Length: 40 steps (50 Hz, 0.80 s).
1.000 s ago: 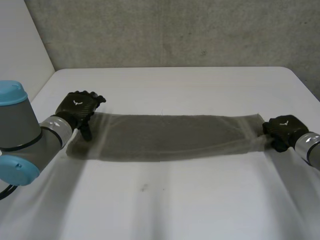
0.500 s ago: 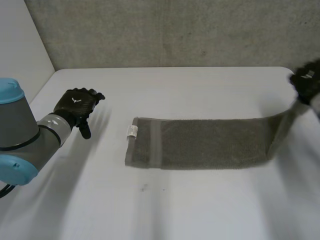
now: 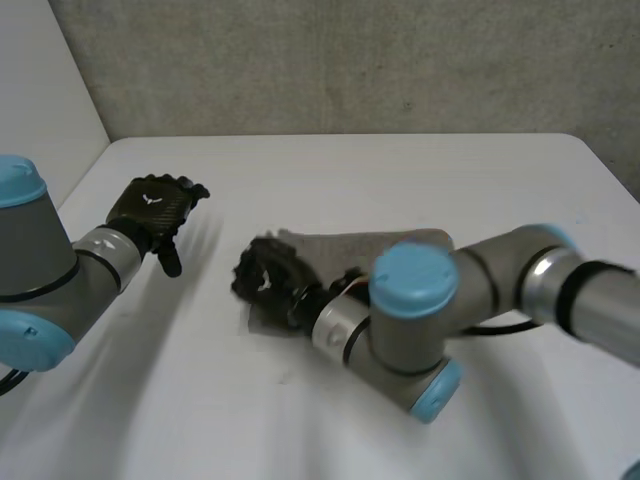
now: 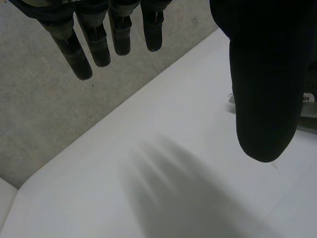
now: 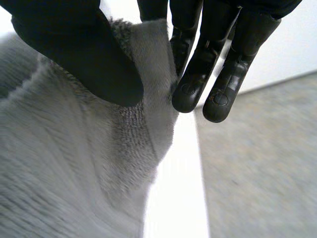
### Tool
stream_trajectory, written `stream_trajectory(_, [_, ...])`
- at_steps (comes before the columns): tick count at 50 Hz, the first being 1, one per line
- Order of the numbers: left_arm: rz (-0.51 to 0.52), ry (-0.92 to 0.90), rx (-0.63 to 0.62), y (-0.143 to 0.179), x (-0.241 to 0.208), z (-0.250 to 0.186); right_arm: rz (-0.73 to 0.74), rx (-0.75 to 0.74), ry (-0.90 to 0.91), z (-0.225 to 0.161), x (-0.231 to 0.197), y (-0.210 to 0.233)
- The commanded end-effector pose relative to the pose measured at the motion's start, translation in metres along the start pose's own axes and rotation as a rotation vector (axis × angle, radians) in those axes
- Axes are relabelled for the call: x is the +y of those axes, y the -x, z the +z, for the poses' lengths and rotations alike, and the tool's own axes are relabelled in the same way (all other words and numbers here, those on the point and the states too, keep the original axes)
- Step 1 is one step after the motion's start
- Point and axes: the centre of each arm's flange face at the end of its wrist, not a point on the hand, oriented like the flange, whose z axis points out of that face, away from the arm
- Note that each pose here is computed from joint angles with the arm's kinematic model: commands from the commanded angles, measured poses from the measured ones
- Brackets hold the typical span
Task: Fold the towel.
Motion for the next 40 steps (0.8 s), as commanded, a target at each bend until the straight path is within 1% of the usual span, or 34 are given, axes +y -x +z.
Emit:
stream_trajectory(1, [0.003,-0.004,0.007,-0.003,0.0,-0.001,0.031,-0.062,0.009,0.001,-0.001,0.03])
stream_trajectory(2, [0.003,-0.004,0.007,-0.003,0.0,-0.001,0.031,-0.062,0.009,0.001,-0.001,0.03])
stream_trajectory(4, [0.003,-0.008,0.013,-0.006,-0.001,-0.001,0.036,-0.025,0.006,-0.003,-0.011,0.011])
stream_trajectory(5, [0.003,-0.008,0.013,-0.006,-0.001,-0.001,0.036,-0.025,0.006,-0.003,-0.011,0.011])
stream_trajectory(6, [0.004,-0.01,0.018,-0.008,-0.001,-0.001,0.055,0.008,0.008,-0.007,-0.015,-0.005])
stream_trajectory(7, [0.006,-0.013,0.023,-0.01,-0.002,-0.001,0.1,0.053,0.035,-0.013,-0.008,-0.027])
stream_trajectory(8, [0.006,-0.013,0.023,-0.01,-0.002,-0.001,0.1,0.053,0.036,-0.013,-0.008,-0.027])
stream_trajectory(9, [0.004,-0.022,0.029,-0.013,-0.005,-0.002,0.165,0.105,0.064,-0.021,0.0,-0.049])
stream_trajectory(10, [0.004,-0.022,0.029,-0.013,-0.005,-0.002,0.166,0.105,0.064,-0.021,0.001,-0.05])
stream_trajectory(12, [-0.015,-0.051,0.045,-0.02,-0.014,-0.003,0.341,0.201,0.098,-0.042,0.01,-0.088])
stream_trajectory(13, [-0.038,-0.065,0.051,-0.023,-0.019,-0.004,0.438,0.233,0.118,-0.052,0.015,-0.1])
stream_trajectory(14, [-0.039,-0.065,0.051,-0.023,-0.019,-0.004,0.439,0.233,0.119,-0.052,0.015,-0.1])
stream_trajectory(15, [-0.062,-0.083,0.062,-0.026,-0.025,-0.004,0.535,0.252,0.164,-0.064,0.025,-0.107])
stream_trajectory(16, [-0.062,-0.083,0.062,-0.026,-0.025,-0.004,0.616,0.26,0.211,-0.074,0.036,-0.11])
stream_trajectory(17, [-0.088,-0.1,0.071,-0.03,-0.03,-0.004,0.617,0.26,0.212,-0.074,0.036,-0.11])
stream_trajectory(18, [-0.11,-0.114,0.085,-0.036,-0.036,-0.004,0.691,0.26,0.271,-0.085,0.049,-0.11])
stream_trajectory(19, [-0.11,-0.114,0.085,-0.036,-0.036,-0.004,0.692,0.26,0.272,-0.085,0.049,-0.11])
stream_trajectory(21, [-0.133,-0.129,0.113,-0.048,-0.041,-0.003,0.788,0.224,0.392,-0.106,0.068,-0.097])
stream_trajectory(22, [-0.133,-0.129,0.113,-0.049,-0.041,-0.003,0.788,0.224,0.392,-0.106,0.068,-0.097])
stream_trajectory(24, [-0.131,-0.106,0.155,-0.068,-0.031,0.003,0.835,0.218,0.483,-0.125,0.085,-0.09])
stream_trajectory(26, [-0.131,-0.105,0.155,-0.068,-0.031,0.004,0.841,0.221,0.519,-0.133,0.092,-0.086])
stream_trajectory(28, [-0.118,-0.073,0.196,-0.099,-0.02,0.008,0.839,0.221,0.547,-0.139,0.097,-0.083])
stream_trajectory(32, [-0.109,-0.03,0.166,-0.11,-0.006,0.013,0.821,0.227,0.601,-0.153,0.113,-0.075])
stream_trajectory(36, [-0.101,0.044,0.136,-0.118,0.018,0.018,0.795,0.232,0.607,-0.157,0.119,-0.069])
stream_trajectory(38, [-0.098,0.057,0.143,-0.122,0.022,0.017,0.742,0.237,0.595,-0.156,0.123,-0.063])
stream_trajectory(39, [-0.095,0.063,0.15,-0.125,0.024,0.016,0.741,0.237,0.595,-0.156,0.123,-0.063])
stream_trajectory(40, [-0.092,0.067,0.159,-0.129,0.025,0.014,0.702,0.242,0.591,-0.156,0.125,-0.061])
